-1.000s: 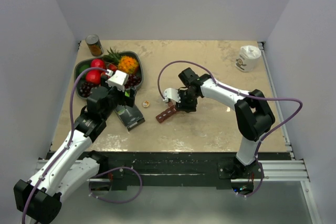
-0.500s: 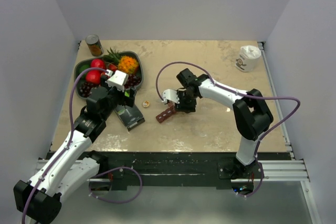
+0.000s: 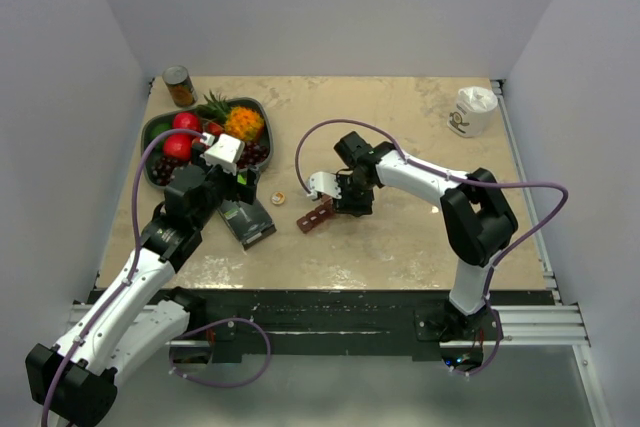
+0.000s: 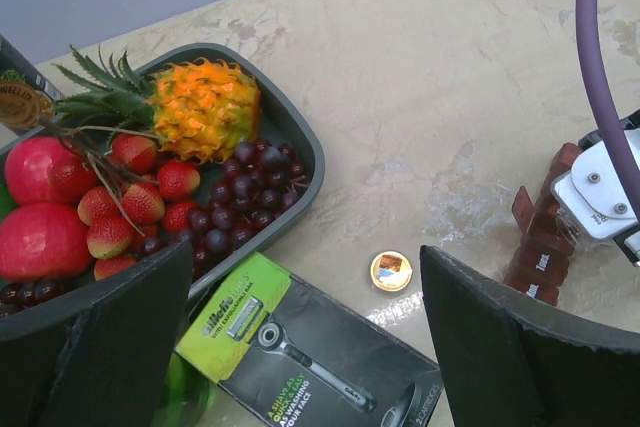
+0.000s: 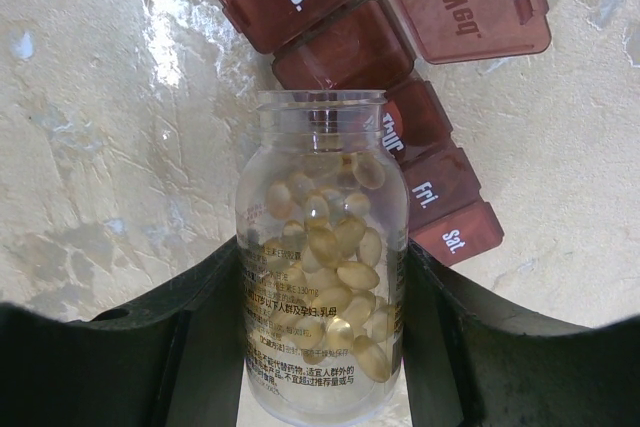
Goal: Sort the pills into containers
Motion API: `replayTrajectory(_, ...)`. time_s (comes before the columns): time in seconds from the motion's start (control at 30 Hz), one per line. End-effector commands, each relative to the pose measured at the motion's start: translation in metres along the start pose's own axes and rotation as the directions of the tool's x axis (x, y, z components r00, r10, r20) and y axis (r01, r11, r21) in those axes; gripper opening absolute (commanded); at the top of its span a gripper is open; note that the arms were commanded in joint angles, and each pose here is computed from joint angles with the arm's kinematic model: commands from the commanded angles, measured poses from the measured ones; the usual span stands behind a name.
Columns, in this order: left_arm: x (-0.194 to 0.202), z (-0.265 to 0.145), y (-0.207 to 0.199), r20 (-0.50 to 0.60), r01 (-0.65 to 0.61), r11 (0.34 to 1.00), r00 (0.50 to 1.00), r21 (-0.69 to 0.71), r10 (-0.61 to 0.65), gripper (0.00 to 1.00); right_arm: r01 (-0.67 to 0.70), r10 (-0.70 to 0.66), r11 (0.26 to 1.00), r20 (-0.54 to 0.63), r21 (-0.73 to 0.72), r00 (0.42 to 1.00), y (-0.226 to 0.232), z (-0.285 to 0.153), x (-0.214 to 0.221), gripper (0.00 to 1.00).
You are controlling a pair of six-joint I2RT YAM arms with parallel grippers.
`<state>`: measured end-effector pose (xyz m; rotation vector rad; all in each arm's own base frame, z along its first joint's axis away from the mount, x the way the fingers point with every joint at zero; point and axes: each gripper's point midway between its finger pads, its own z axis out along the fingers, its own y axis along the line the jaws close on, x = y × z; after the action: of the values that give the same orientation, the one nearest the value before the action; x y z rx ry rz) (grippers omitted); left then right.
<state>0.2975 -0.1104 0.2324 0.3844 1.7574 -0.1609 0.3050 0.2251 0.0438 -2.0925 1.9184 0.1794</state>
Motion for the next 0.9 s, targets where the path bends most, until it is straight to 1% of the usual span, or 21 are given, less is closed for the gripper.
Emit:
replayTrajectory(0.0,-0.0103,-0.0019,0.0021,0.042,-0.012,1.000,0.999,-0.001,0.012,1.00,0.013,-0.014,0.999,0.020,0.037,1.000,-0.0109,-0.0103,-0.0127,0.03)
replayTrajectory(0.87,-0.0104,-0.0028,0.0017,0.044,-0.013,1.000,0.999,0.002,0.013,0.99,0.013,-0.012,0.999,-0.020,0.050,1.000,-0.0147,-0.0131,-0.0110,0.03)
